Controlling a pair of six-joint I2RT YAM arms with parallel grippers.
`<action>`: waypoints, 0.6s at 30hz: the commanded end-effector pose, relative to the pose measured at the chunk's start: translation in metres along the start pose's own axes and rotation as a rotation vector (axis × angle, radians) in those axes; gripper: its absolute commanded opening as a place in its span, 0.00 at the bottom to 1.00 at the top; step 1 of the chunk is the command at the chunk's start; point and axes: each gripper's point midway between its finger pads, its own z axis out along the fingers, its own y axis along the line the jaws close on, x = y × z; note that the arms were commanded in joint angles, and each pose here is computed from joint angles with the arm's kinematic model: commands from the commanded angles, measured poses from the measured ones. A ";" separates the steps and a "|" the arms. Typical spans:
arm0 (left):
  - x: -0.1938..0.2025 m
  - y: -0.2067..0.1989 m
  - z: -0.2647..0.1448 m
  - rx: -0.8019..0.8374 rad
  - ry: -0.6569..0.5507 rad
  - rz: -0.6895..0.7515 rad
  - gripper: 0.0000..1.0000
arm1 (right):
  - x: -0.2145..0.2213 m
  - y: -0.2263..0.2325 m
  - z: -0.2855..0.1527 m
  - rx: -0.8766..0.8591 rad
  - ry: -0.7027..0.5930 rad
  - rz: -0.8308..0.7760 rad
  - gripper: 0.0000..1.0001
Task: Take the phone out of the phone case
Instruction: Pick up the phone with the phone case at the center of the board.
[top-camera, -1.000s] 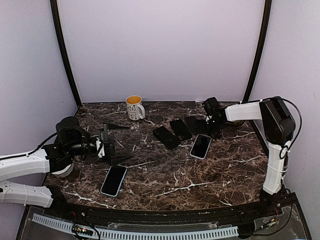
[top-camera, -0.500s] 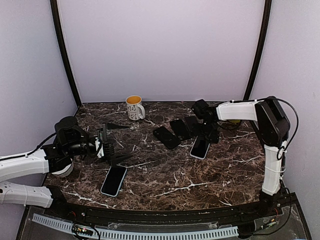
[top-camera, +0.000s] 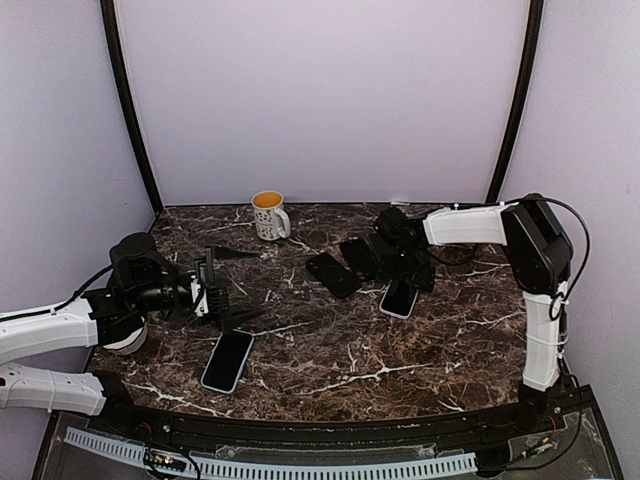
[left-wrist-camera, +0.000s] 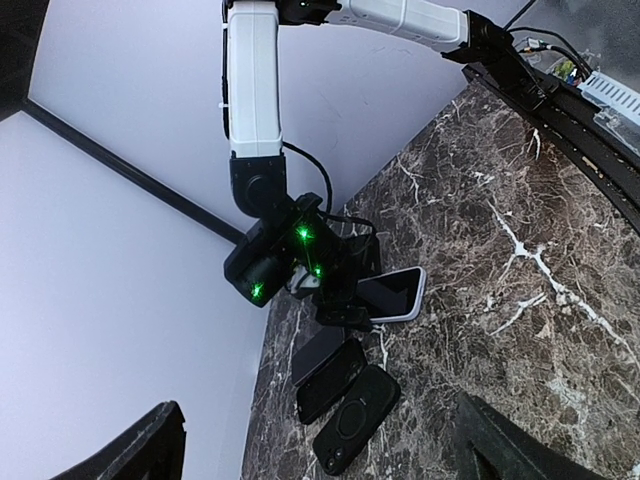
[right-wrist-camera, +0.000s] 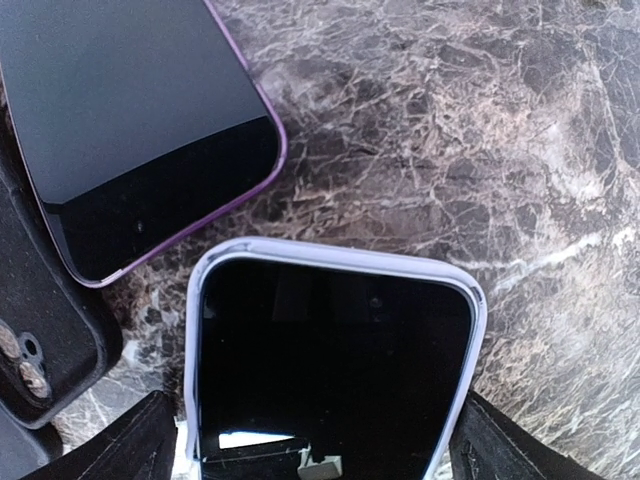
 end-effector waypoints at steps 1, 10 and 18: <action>0.000 -0.001 -0.002 -0.002 0.002 0.008 0.96 | 0.029 -0.020 0.016 0.116 0.073 -0.064 0.87; 0.003 -0.004 -0.001 0.006 0.008 0.003 0.95 | 0.033 -0.009 0.008 0.042 0.072 -0.118 0.67; 0.005 -0.006 0.000 0.014 0.011 -0.010 0.96 | 0.031 0.028 -0.036 -0.164 -0.002 -0.287 0.65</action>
